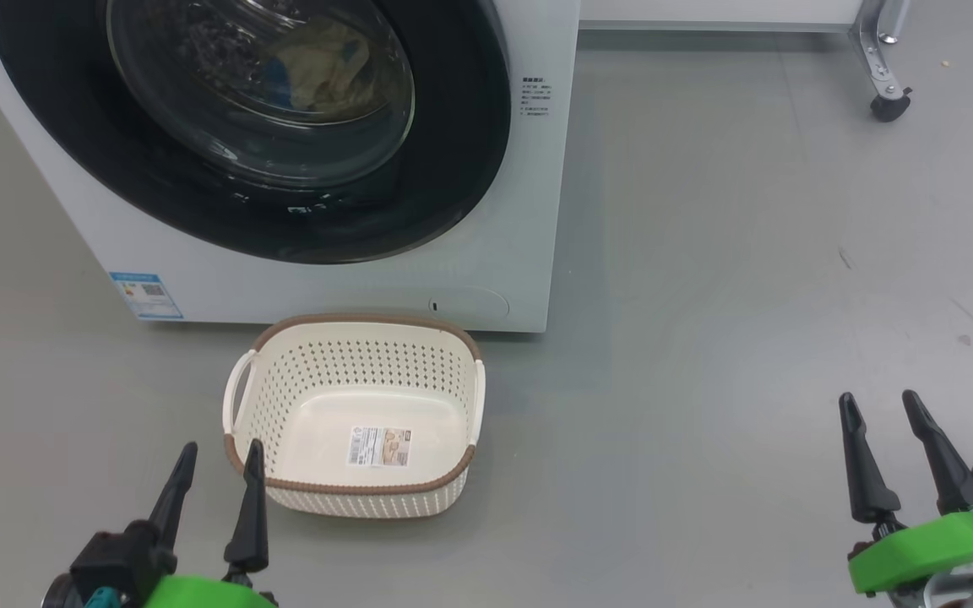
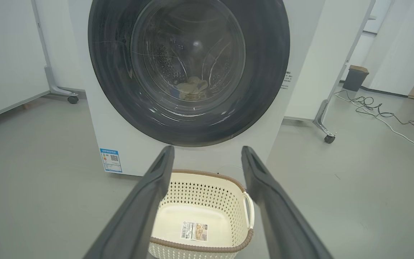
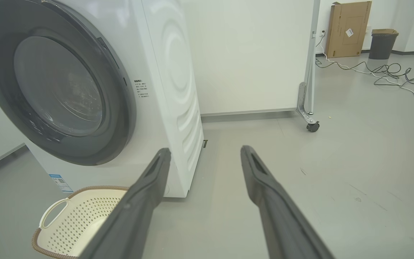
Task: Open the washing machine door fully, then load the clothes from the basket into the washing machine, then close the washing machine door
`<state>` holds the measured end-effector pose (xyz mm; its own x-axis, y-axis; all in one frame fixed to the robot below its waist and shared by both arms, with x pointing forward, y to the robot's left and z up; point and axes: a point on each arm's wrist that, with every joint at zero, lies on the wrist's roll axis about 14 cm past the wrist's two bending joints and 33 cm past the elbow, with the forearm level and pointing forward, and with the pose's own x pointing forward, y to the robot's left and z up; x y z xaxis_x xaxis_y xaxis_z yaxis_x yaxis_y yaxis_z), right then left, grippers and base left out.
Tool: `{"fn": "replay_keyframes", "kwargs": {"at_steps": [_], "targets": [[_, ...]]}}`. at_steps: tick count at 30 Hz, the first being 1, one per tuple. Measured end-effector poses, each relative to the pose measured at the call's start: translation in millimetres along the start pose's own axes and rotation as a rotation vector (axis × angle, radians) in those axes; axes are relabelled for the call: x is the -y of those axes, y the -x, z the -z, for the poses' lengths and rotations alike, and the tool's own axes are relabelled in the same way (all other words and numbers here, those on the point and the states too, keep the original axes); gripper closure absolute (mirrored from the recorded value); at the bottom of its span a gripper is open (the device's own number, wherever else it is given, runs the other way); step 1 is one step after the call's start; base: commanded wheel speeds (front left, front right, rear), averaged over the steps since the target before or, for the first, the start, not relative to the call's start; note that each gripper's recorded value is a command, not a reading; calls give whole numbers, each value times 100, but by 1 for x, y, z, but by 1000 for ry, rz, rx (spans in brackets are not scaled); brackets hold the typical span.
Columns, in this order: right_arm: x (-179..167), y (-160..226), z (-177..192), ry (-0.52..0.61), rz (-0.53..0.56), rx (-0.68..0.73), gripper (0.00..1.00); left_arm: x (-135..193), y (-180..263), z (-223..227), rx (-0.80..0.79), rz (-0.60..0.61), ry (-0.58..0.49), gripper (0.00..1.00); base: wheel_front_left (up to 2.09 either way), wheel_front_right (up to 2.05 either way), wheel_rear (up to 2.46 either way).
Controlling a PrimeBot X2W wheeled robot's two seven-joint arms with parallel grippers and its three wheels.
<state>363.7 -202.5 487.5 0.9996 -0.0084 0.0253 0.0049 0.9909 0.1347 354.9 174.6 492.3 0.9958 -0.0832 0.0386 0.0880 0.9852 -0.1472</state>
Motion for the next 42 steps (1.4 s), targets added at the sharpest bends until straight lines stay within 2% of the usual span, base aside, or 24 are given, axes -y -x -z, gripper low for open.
{"fn": "replay_keyframes", "kwargs": {"at_steps": [4, 5, 13, 42], "targets": [[-1, 1, 0, -1, -3, 0, 0, 2, 0, 1, -1, 4, 30, 0, 0, 0, 0], [-1, 1, 1, -1, -2, -3, 100, 3, 0, 2, -4, 7, 30, 100, 0, 0, 0], [2, 25, 48, -52, 33, -159, 100, 5, 25, 50, -158, -20, 84, 100, 0, 0, 0], [12, 22, 47, -391, 128, -161, 100, -8, 16, 47, -160, -118, 406, 100, 0, 0, 0]]}}
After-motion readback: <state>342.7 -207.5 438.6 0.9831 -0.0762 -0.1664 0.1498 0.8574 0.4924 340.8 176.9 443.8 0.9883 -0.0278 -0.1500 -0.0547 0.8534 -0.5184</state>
